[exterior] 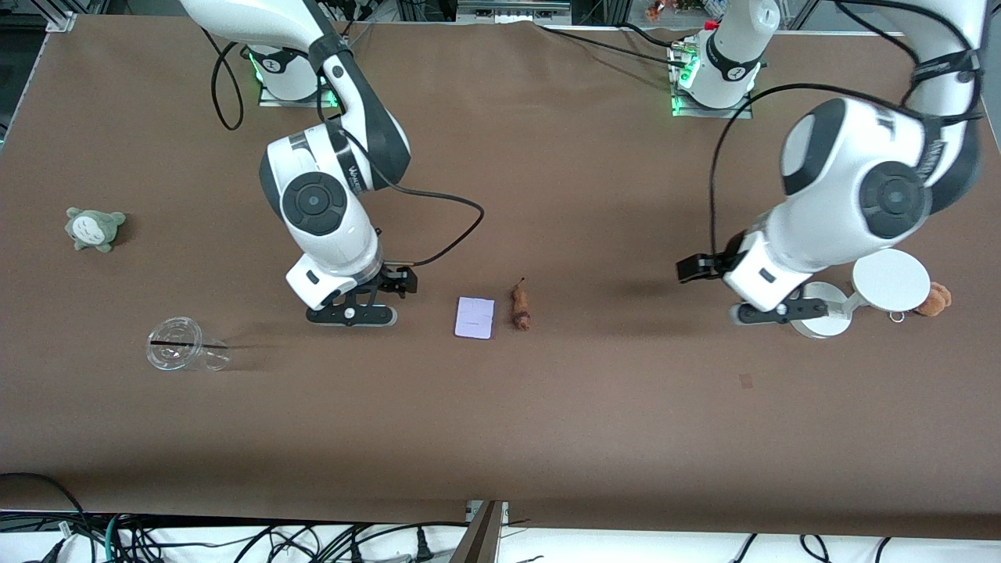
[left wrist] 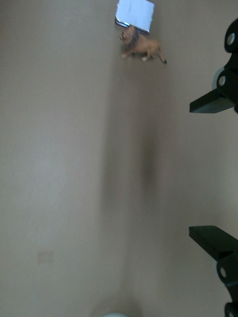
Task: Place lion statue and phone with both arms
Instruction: 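Reach the left gripper to the lion while the right gripper reaches the phone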
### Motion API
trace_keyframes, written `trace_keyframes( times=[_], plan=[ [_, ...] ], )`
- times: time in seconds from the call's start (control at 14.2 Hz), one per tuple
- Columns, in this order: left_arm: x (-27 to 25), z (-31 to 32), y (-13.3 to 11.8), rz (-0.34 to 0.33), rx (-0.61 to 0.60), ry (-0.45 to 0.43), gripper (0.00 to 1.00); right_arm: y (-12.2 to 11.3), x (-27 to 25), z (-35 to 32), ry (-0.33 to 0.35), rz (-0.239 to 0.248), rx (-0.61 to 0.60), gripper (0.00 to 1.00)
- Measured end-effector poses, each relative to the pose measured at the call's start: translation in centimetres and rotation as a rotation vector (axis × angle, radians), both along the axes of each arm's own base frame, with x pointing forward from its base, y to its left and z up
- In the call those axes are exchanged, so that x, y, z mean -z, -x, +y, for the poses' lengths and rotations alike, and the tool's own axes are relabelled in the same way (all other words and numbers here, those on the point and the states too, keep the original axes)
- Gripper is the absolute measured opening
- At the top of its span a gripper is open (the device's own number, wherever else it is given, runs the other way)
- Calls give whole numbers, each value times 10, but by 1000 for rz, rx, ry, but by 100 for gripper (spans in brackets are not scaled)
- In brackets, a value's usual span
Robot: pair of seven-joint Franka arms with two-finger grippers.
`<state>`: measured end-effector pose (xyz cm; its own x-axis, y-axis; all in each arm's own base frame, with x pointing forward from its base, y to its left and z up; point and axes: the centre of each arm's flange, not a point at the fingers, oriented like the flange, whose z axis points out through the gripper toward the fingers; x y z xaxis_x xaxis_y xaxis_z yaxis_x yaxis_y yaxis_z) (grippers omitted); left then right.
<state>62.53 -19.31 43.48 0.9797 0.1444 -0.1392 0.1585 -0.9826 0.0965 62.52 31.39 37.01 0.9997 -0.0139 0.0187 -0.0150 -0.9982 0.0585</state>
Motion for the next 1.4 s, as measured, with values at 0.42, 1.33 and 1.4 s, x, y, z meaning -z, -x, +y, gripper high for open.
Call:
trace_keyframes(
  times=[0.42,1.33,1.4],
  plan=[
    [74,-154,21,40,-103,-22,100,-14,-5,-18,-13,-34,30,100],
    [215,-268,31,-62,-335,-117,100,-28,37,-22,-59,-47,73,100],
    [222,-271,31,-67,-354,-116,100,-29,41,-21,-63,-49,73,100]
  ],
)
